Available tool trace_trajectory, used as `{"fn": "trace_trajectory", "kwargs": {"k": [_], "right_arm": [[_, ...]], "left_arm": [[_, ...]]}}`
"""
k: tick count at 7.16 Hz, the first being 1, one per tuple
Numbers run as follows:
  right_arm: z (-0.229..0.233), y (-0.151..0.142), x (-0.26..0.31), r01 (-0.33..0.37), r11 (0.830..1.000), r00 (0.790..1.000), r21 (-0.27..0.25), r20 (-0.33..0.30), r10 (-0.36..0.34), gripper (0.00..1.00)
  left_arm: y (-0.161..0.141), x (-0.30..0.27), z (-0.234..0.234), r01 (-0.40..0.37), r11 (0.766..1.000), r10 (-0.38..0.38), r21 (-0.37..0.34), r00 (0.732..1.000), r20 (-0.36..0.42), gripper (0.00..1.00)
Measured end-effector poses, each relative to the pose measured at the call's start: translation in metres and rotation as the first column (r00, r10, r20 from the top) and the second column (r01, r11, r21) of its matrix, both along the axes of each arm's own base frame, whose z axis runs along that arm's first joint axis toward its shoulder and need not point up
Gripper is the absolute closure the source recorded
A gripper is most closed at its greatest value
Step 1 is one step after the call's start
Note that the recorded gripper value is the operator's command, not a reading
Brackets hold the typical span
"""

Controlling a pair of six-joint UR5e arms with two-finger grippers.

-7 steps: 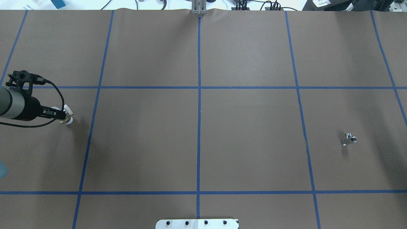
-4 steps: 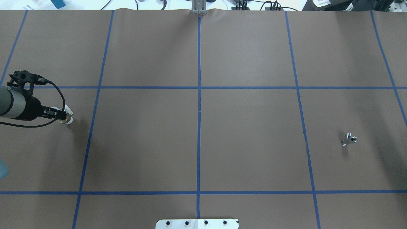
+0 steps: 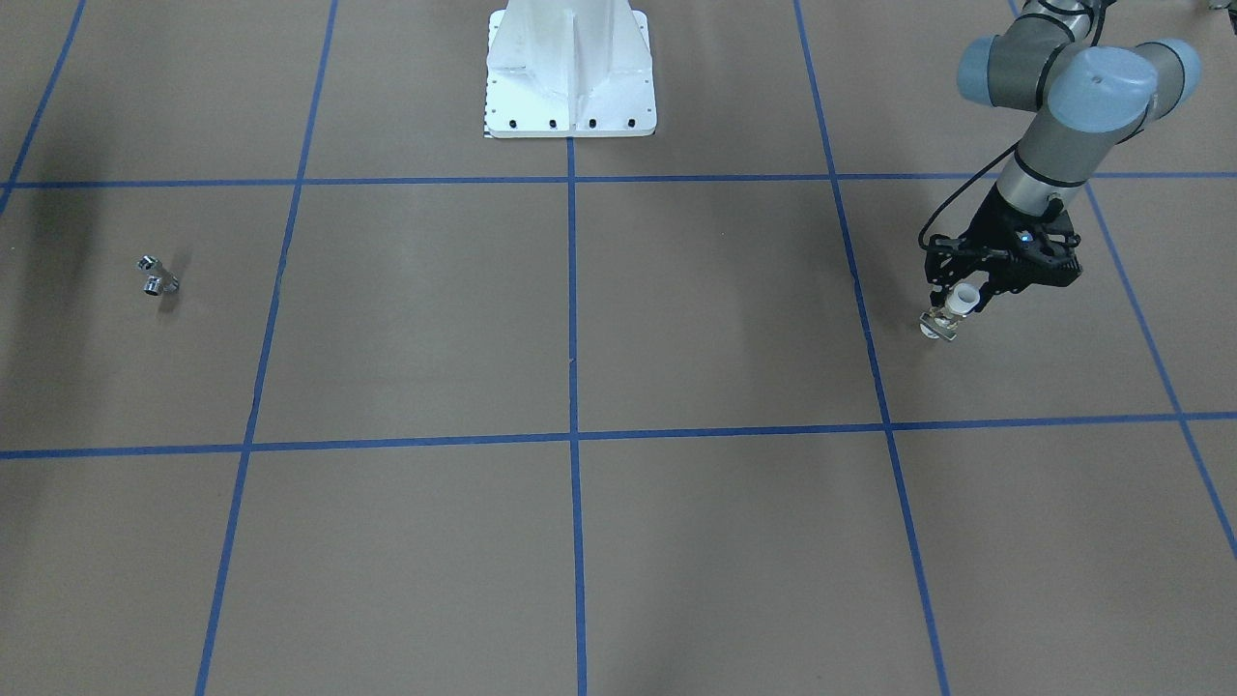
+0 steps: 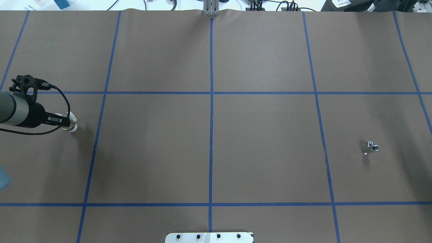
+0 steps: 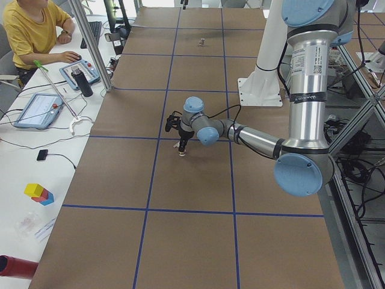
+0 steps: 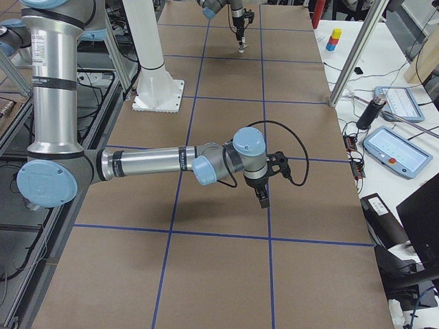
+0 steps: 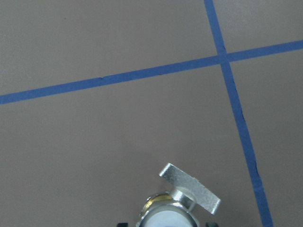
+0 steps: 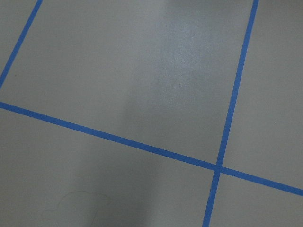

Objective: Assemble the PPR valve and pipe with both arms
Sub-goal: 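Carry the valve with the left gripper to the table centre and set it upright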

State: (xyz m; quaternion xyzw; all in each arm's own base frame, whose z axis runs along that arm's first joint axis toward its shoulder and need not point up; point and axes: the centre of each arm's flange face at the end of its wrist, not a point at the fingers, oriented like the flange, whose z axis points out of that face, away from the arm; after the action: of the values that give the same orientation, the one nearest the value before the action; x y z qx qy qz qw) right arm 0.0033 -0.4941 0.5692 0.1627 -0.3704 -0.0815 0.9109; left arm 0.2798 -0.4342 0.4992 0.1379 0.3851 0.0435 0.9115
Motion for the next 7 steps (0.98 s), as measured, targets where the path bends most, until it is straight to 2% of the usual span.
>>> {"fn": "trace_trajectory", "kwargs": {"k": [2,4,7], "right_arm": [[0.0,0.0,0.0,0.0,1.0,1.0,0.0,0.0,0.0,0.01],[0.0,0.0,0.0,0.0,1.0,1.0,0.0,0.0,0.0,0.01],[0.0,0.0,0.0,0.0,1.0,1.0,0.0,0.001,0.0,0.01]], "left_arm": [[0.001,-0.001,-0.005,0.001,1.0,-0.001,0.007,1.0,-0.007,1.0],[-0.009,0.008,-0.035,0.003,1.0,-0.003,0.008,1.0,-0.018,1.0],[-0.046,0.049,-0.147,0.024,0.998,-0.024,-0.052,1.0,0.003,1.0]]}}
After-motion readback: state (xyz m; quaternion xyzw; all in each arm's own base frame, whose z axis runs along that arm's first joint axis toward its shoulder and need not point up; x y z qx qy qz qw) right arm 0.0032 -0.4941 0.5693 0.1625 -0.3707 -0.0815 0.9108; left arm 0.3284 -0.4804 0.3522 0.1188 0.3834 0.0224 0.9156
